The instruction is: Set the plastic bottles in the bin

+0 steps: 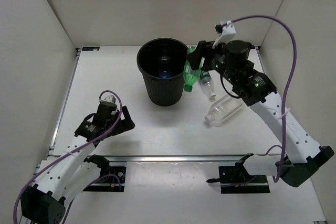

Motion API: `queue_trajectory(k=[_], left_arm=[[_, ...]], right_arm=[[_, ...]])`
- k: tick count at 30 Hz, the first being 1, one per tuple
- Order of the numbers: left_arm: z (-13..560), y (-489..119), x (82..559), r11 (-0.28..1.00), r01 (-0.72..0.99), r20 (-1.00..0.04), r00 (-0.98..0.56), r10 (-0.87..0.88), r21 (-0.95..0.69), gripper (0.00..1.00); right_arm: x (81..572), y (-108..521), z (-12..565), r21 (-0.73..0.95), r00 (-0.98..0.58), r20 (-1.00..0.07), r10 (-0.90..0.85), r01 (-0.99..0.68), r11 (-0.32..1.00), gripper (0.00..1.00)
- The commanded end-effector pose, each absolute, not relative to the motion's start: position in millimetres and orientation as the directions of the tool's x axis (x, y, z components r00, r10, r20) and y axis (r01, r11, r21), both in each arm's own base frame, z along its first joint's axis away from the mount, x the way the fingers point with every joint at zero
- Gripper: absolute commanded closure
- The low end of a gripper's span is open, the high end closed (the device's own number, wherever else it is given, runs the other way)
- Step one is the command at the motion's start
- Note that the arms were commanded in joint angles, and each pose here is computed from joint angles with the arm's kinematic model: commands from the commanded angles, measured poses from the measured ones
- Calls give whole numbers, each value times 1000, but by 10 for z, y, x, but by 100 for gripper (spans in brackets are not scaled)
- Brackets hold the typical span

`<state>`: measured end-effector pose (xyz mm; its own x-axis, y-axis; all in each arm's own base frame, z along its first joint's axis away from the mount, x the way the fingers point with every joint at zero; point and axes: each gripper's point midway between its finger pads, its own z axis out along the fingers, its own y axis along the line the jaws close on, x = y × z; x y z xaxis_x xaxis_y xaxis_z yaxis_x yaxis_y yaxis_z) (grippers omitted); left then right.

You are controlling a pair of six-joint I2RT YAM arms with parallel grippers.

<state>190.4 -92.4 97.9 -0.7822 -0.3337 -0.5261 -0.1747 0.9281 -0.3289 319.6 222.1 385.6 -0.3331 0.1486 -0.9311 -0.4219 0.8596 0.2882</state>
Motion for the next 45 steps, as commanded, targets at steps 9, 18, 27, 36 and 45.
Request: queue_trajectory(k=[9, 18, 27, 36, 45], left_arm=[[1107, -1033, 2039, 927, -133, -557, -766, -321, -351, 2], [1125, -970, 2059, 940, -133, -573, -763, -300, -315, 1], [1459, -909, 2353, 959, -114, -654, -710, -262, -260, 2], [1696, -979, 2624, 968, -74, -700, -679, -224, -238, 2], [1576, -1059, 2576, 962, -49, -662, -716, -222, -269, 1]], right_arm=[[4441, 2916, 4150, 146, -199, -979, 51, -502, 853, 48], [4518, 2647, 4424, 140, -156, -984, 81, -416, 898, 1], [3880, 795, 3178, 232, -469, -834, 292, 181, 956, 0], [2839, 24, 1871, 250, -575, -608, 547, 516, 820, 1], [2662, 666, 1475, 326, -635, -500, 589, 492, 807, 1]])
